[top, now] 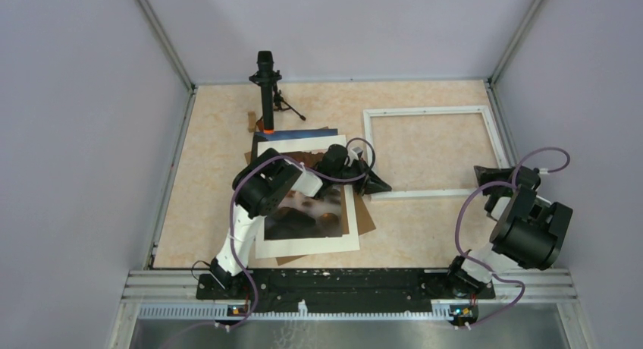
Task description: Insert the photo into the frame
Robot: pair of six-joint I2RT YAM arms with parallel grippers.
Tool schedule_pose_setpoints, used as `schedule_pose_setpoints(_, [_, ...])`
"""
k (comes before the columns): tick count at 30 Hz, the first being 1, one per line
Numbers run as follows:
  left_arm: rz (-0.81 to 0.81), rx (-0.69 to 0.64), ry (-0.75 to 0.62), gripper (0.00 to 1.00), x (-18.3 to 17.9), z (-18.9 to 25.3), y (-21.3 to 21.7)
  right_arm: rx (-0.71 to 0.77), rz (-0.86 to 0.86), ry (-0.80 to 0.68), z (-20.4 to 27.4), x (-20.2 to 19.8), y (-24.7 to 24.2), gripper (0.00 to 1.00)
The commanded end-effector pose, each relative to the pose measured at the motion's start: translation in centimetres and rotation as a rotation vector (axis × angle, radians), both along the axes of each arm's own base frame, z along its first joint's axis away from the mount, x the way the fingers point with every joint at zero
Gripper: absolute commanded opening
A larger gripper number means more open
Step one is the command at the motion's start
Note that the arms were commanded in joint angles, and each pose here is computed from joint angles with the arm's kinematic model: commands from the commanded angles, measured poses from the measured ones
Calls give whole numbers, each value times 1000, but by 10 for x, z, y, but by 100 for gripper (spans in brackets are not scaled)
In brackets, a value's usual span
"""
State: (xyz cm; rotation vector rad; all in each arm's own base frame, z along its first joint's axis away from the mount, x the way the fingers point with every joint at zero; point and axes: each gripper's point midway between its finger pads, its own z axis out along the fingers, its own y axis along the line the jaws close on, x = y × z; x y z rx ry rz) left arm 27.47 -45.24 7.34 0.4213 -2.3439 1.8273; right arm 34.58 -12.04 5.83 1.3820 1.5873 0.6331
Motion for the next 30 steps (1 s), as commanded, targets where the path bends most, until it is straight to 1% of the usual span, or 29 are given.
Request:
schedule_pose_setpoints(1, [-6,-30,-46,8,7,11,-4,-27,-1,-69,10,7,-5,0])
schedule_pose_setpoints(9, [-12,15,-34,16,3,0,7,-30,-24,-105,14,9,-8,0])
schedule_pose_setpoints(13, [-11,21,-31,18,3,-2,10,-34,-29,-112,15,10,-8,0])
schedule_pose_setpoints(20, [5,19,-32,18,11,-2,12,-38,-38,-117,14,9,-8,0])
schedule_pose_setpoints(30, [2,22,-41,15,21,-3,4,-54,-51,-129,18,8,-10,0])
